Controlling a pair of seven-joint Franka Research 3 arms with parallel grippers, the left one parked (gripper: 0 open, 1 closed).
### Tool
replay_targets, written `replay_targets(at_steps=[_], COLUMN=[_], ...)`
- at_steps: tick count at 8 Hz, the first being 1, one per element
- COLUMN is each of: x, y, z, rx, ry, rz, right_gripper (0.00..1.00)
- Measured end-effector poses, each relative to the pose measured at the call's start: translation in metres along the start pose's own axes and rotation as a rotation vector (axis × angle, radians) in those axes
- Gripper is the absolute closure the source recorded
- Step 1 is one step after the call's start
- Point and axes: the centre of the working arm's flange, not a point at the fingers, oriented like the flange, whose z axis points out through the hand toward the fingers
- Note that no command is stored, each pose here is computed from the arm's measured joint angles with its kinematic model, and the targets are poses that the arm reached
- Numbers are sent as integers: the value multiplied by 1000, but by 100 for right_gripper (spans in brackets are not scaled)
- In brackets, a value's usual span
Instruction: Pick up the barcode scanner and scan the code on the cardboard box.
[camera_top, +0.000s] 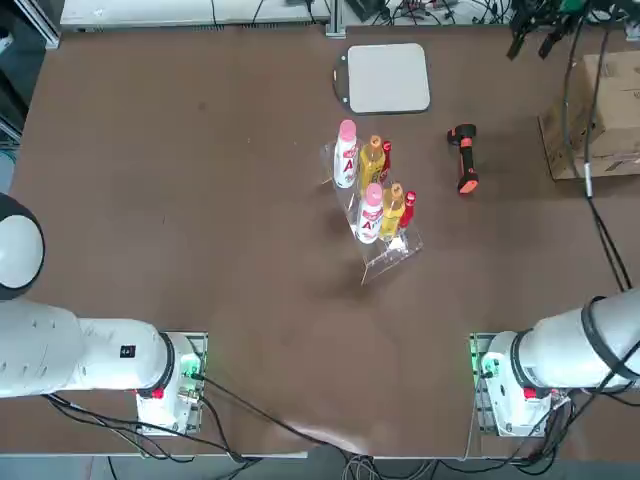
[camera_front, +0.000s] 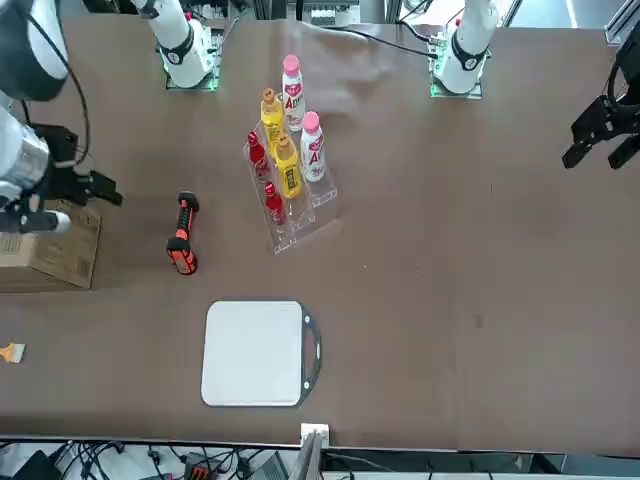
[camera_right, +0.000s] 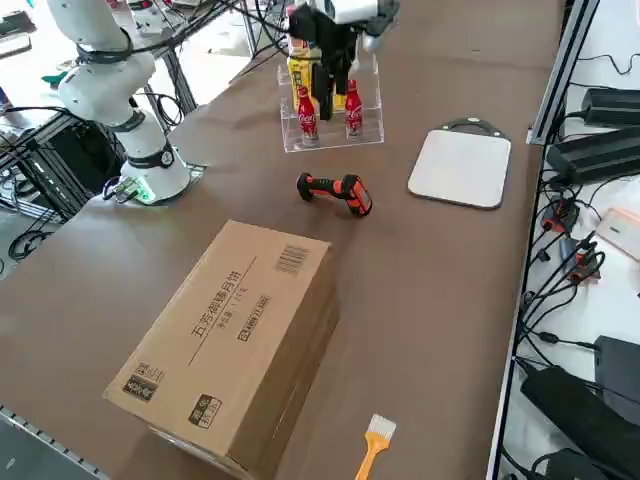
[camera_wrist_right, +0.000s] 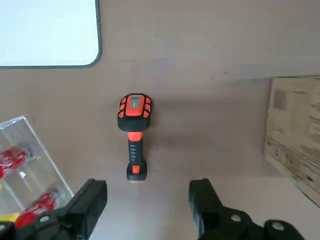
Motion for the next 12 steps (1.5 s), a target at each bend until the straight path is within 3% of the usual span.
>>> replay_targets(at_steps=[2,5,7,12], x=[-9,-52,-63,-56], y=[-13,-62,-78,-56], z=[82,188,220,253], rx=[-1,1,-1,-7], ry=[48,103,91,88], rz=[-21,-31,-50,-65], right_gripper=[0,0,0,0])
